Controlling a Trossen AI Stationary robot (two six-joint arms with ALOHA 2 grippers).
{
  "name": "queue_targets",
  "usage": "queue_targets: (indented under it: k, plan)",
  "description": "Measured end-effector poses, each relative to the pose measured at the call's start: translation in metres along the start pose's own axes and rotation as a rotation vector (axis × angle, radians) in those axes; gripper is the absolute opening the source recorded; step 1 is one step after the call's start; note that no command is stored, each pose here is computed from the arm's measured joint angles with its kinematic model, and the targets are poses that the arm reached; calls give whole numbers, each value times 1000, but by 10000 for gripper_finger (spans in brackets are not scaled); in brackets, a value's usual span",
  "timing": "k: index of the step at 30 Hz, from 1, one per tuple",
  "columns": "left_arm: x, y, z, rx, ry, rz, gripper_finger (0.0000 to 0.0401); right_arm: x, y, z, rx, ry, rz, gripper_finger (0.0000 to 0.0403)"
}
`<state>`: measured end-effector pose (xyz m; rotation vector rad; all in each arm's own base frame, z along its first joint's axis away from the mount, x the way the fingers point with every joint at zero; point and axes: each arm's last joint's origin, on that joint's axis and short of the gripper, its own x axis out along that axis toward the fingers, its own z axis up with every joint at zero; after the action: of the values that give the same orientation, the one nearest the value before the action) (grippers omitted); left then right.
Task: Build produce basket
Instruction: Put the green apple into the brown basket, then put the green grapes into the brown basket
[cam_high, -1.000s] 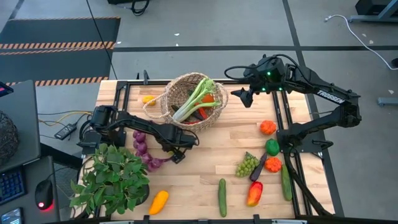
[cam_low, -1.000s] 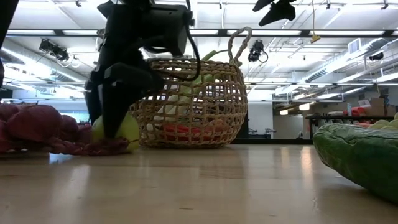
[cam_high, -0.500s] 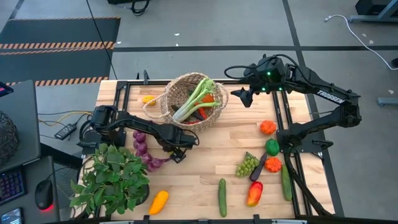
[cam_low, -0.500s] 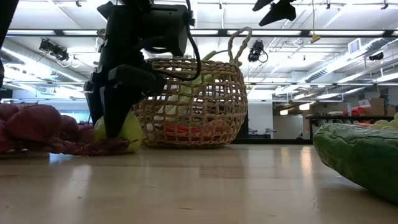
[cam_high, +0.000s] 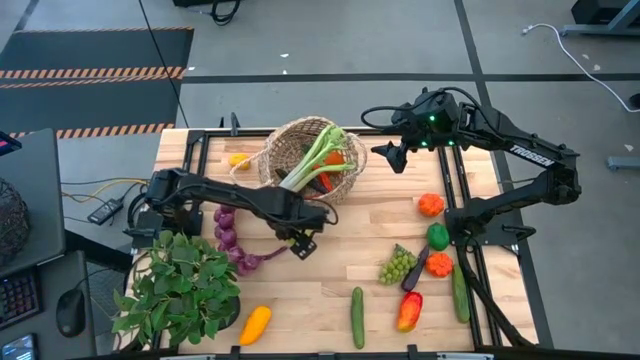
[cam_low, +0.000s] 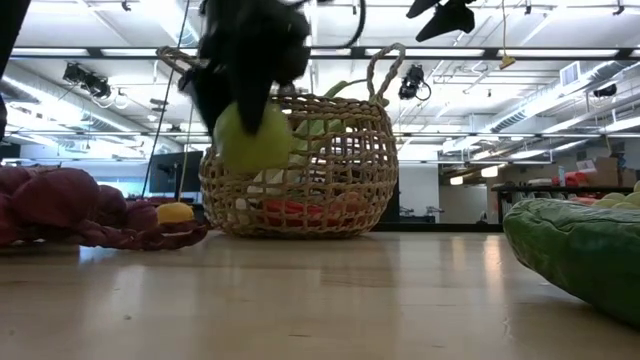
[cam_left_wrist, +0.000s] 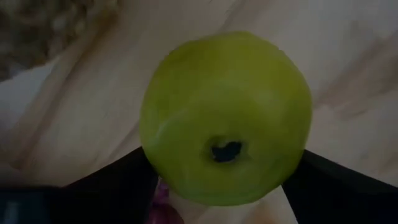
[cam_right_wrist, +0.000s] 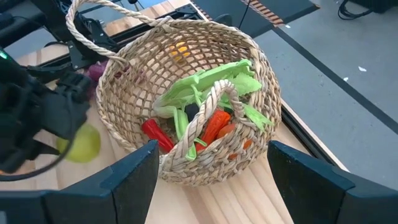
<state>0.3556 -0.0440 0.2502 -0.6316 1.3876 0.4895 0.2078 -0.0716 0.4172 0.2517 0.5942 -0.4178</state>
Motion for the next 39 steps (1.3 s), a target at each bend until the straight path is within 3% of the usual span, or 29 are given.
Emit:
queue_targets:
  k: [8,15,21,30,39]
  plan:
    - [-66,-14,9,6,-92,-102,280,0,0,0,0,0,0,302]
    - [-132,-17,20,29,-317,-217,284,0,0,0,0,1,0,302]
    - [-167,10,37,65,-553,-31,285,0,0,0,0,0,0,302]
    - [-170,63,60,114,-481,209,309,0,1,-1,81,9,21,302]
    - [-172,90,77,180,-449,232,314,0,-2,1,89,-7,12,302]
